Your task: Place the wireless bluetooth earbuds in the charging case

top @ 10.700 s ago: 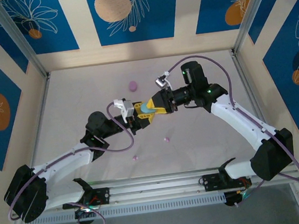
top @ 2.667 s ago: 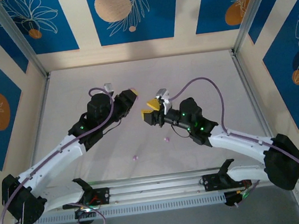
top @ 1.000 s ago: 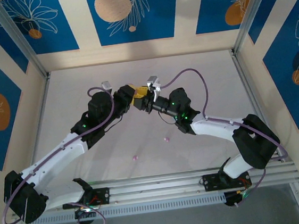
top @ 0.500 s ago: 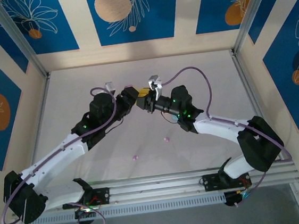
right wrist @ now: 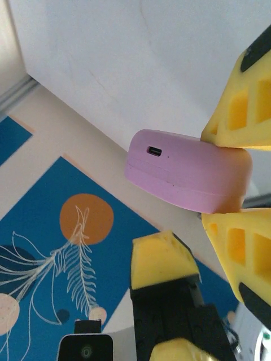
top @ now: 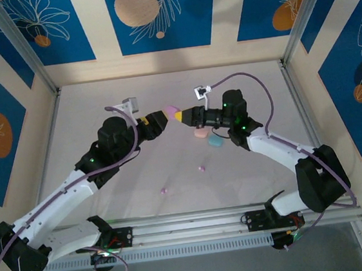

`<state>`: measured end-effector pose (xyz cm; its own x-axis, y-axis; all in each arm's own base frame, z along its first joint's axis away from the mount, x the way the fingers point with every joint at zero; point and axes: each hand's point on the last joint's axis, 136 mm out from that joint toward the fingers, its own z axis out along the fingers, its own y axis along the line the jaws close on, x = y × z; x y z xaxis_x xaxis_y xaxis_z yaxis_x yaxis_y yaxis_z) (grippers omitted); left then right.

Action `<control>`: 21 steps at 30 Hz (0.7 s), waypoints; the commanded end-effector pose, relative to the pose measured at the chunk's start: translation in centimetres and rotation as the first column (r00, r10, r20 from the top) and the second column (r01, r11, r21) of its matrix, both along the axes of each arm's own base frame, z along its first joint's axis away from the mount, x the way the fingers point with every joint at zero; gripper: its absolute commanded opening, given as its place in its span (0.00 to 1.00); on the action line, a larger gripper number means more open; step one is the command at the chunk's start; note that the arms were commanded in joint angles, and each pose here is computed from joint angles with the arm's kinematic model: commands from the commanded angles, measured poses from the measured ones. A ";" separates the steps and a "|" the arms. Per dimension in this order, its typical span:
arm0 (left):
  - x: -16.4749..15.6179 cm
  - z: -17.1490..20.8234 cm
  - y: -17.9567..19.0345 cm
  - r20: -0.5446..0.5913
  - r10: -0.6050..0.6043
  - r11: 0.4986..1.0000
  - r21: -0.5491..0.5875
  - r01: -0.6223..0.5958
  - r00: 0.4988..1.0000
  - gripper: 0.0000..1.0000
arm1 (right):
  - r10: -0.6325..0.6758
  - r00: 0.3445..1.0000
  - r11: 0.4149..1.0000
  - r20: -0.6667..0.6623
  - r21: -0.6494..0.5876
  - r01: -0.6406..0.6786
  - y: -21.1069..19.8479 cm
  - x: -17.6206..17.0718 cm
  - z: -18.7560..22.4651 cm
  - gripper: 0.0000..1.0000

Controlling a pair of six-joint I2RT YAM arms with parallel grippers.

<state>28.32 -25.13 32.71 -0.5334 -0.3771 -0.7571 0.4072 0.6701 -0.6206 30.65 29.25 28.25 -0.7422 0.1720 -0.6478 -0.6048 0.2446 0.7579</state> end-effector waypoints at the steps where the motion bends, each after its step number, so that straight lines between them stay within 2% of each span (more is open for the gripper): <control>1: -0.9 1.8 -0.4 0.264 -0.155 0.963 0.255 0.086 0.952 0.67 | 0.163 0.975 0.985 -0.150 0.082 -0.152 -0.7 -2.4 2.7 0.21; 4: -2.4 1.3 -1.5 0.414 -0.338 0.893 0.424 0.150 0.845 0.66 | 0.262 0.941 0.964 -0.216 0.108 -0.243 -1.4 -3.4 3.6 0.21; 6: -3.6 0.5 -2.1 0.486 -0.461 0.829 0.534 0.165 0.743 0.66 | 0.327 0.911 0.945 -0.251 0.112 -0.308 -1.6 -4.4 4.2 0.22; 9: -4.5 -0.1 -2.5 0.534 -0.546 0.784 0.598 0.167 0.646 0.69 | 0.394 0.874 0.919 -0.284 0.116 -0.377 -1.7 -5.5 4.8 0.22; 13: -4.5 0.3 -3.1 0.577 -0.573 0.776 0.610 0.160 0.582 0.77 | 0.455 0.839 0.890 -0.298 0.131 -0.436 -1.8 -6.5 5.6 0.22; 17: -4.1 1.2 -3.5 0.634 -0.556 0.798 0.589 0.130 0.538 0.78 | 0.487 0.819 0.873 -0.304 0.133 -0.470 -1.9 -7.2 6.0 0.22; 21: -4.7 1.6 -4.3 0.649 -0.588 0.791 0.587 0.173 0.483 0.76 | 0.511 0.799 0.858 -0.317 0.135 -0.495 -1.9 -7.8 6.2 0.22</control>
<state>24.39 -28.79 32.72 0.2173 0.1912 -0.9572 0.8433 0.4571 0.2827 24.15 27.46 33.88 -0.9070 -0.1976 -0.3719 -0.3731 -0.0326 0.9272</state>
